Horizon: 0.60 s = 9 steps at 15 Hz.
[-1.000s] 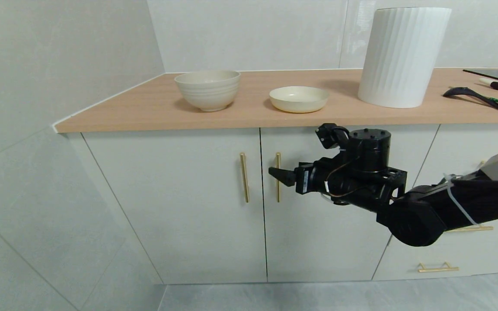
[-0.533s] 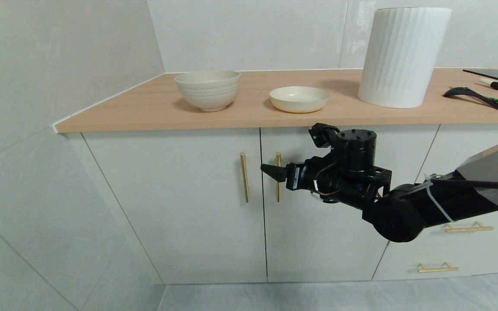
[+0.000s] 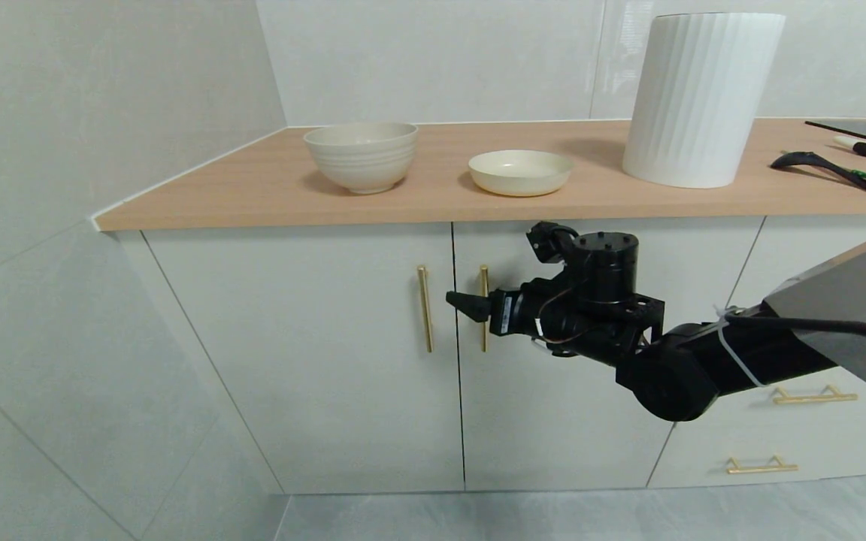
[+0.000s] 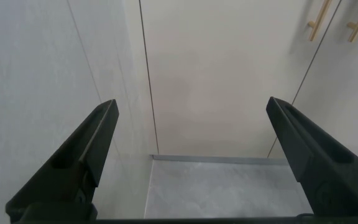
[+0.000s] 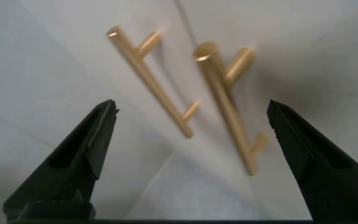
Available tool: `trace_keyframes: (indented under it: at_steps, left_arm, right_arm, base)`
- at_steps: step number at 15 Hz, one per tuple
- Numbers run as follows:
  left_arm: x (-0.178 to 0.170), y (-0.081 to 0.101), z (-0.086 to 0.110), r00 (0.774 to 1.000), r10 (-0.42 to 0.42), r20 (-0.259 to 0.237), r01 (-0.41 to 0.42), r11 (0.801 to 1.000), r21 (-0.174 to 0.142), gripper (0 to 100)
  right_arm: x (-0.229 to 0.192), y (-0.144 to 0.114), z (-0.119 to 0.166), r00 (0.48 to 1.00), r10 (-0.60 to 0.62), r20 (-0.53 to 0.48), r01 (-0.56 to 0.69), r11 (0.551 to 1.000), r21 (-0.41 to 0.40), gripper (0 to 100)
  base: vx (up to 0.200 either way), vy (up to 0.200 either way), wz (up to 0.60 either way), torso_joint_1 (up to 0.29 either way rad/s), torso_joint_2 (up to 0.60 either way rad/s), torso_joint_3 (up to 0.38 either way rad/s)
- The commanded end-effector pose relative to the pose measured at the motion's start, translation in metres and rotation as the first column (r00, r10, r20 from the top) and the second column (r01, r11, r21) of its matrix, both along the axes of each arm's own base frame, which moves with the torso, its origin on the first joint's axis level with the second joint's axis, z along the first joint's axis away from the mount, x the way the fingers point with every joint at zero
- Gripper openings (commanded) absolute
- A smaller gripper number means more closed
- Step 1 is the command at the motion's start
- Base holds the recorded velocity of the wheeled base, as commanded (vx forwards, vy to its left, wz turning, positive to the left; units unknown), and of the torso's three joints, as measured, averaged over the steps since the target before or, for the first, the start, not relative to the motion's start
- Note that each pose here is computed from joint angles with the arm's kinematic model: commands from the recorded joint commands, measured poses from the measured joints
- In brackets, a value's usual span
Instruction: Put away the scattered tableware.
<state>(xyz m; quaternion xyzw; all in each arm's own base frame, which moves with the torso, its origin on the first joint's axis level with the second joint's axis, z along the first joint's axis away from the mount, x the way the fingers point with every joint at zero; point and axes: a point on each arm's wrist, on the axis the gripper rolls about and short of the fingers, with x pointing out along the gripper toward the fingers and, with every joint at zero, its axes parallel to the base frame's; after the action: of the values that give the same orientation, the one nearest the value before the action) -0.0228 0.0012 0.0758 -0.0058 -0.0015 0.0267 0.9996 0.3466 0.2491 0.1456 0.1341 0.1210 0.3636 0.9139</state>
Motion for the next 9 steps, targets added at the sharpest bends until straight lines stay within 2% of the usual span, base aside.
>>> trace_keyframes:
  at_steps: [1,4,9]
  left_arm:
    - [0.0,0.0,0.0,1.0,0.0,0.0,0.0,1.0,-0.001,100]
    - [0.0,0.0,0.0,1.0,0.0,0.0,0.0,1.0,-0.001,100]
    - [0.0,0.0,0.0,1.0,0.0,0.0,0.0,1.0,-0.001,100]
  right_arm:
    - [-0.0008,0.0002,0.0002,1.0,0.018,-0.011,-0.018,1.0,0.012,100]
    - [-0.0018,0.001,0.0012,0.997,0.068,-0.042,-0.066,0.997,0.046,100]
    - [-0.0019,0.0015,0.0021,0.995,0.092,-0.04,-0.09,0.995,0.052,100]
  base:
    - [0.0,0.0,0.0,0.0,0.0,0.0]
    - [0.0,0.0,0.0,0.0,0.0,0.0]
    - [0.0,0.0,0.0,0.0,0.0,0.0]
